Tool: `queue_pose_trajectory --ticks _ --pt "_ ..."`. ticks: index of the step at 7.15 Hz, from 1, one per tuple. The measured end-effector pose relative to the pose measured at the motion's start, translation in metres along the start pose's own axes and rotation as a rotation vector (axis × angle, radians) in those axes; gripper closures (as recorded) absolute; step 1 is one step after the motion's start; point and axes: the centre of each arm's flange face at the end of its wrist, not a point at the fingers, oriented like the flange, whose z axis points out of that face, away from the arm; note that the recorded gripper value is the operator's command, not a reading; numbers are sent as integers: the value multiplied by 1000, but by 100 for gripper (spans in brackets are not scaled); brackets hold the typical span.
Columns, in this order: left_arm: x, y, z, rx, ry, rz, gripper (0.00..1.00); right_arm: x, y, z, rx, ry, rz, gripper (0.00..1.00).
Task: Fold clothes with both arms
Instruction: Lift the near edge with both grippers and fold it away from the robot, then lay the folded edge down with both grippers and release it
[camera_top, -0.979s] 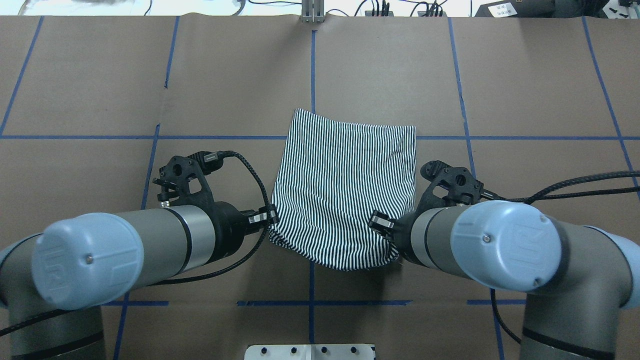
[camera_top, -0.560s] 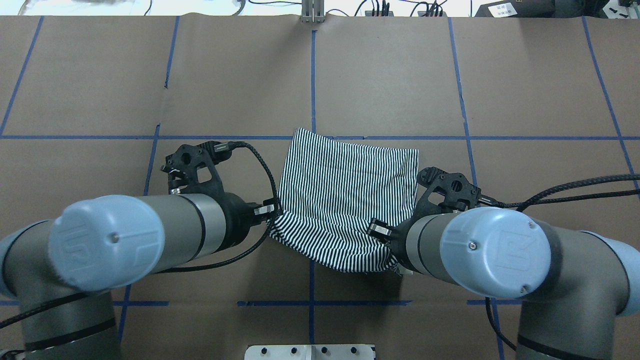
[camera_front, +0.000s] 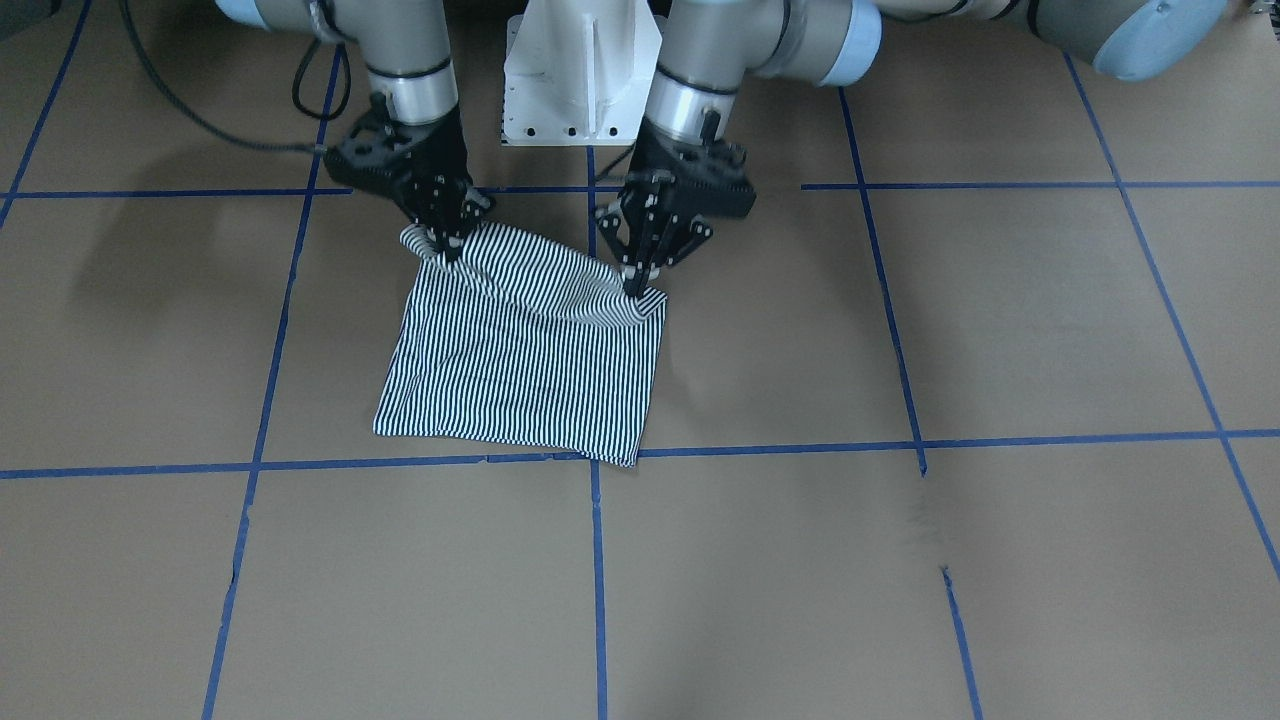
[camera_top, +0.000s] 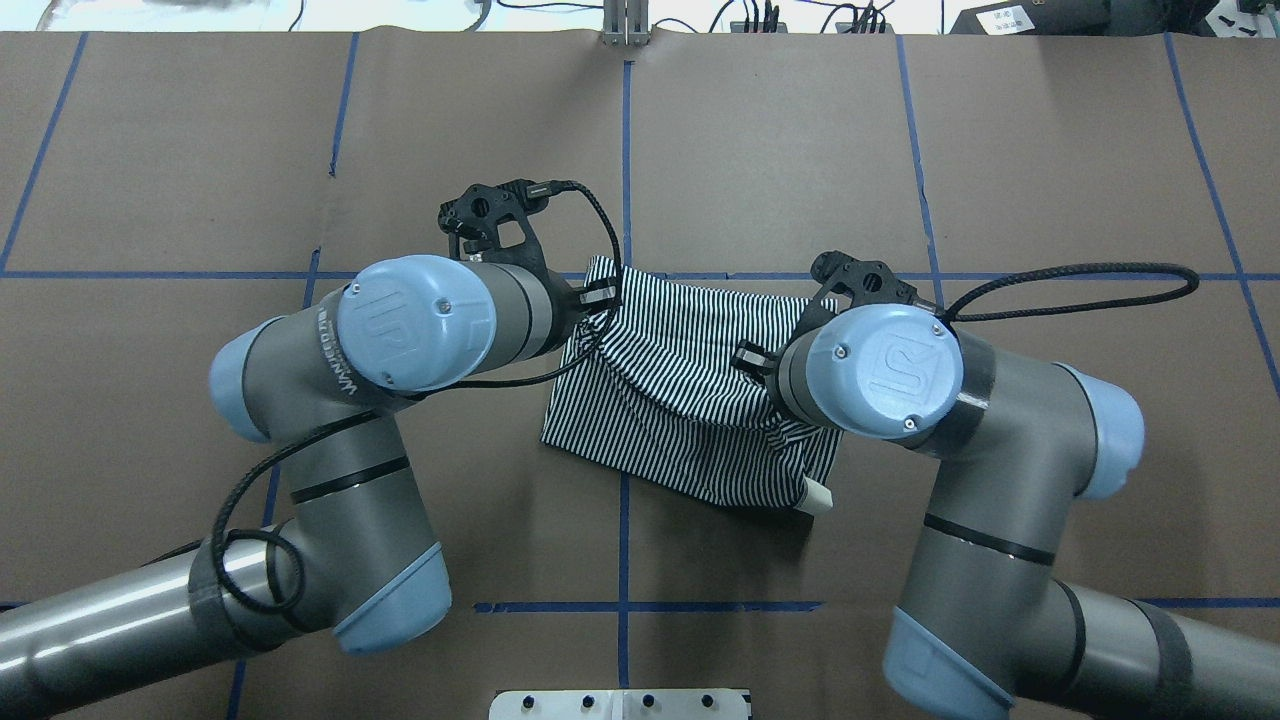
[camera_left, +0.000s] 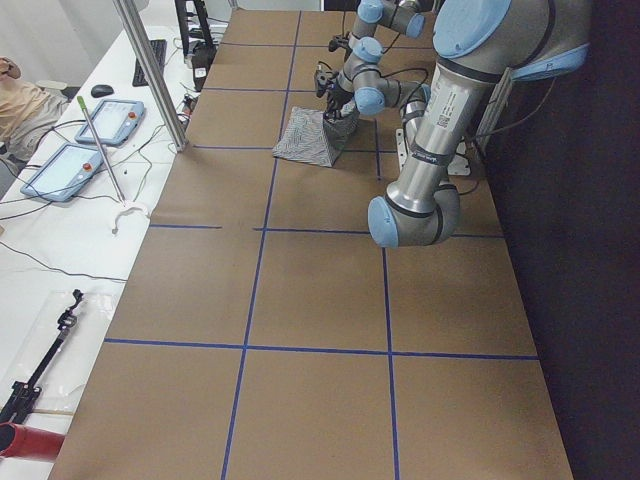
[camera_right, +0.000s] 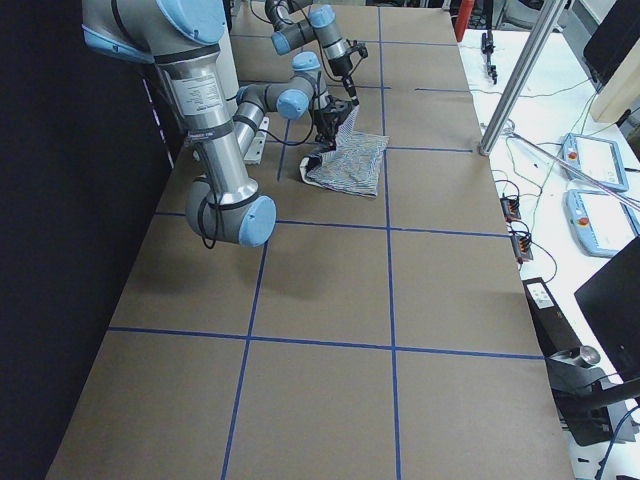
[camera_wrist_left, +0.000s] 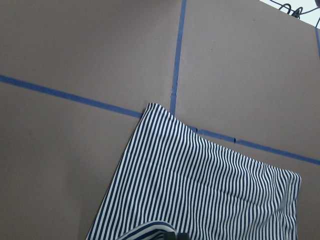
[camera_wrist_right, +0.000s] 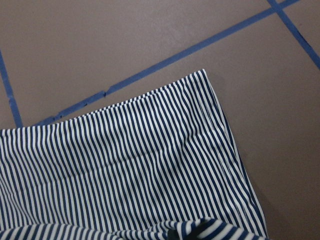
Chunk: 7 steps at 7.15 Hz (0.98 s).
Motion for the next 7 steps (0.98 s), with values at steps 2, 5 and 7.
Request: queue_pose_trajectory --ticks 2,5,7 --pt "8 -7 41 10 -16 0 100 -26 -28 39 38 30 24 100" --pt "-4 -6 84 11 -47 -1 100 -33 -60 95 67 17 20 100" --pt "-9 -6 93 12 -62 -2 100 -30 -71 108 77 25 2 100"
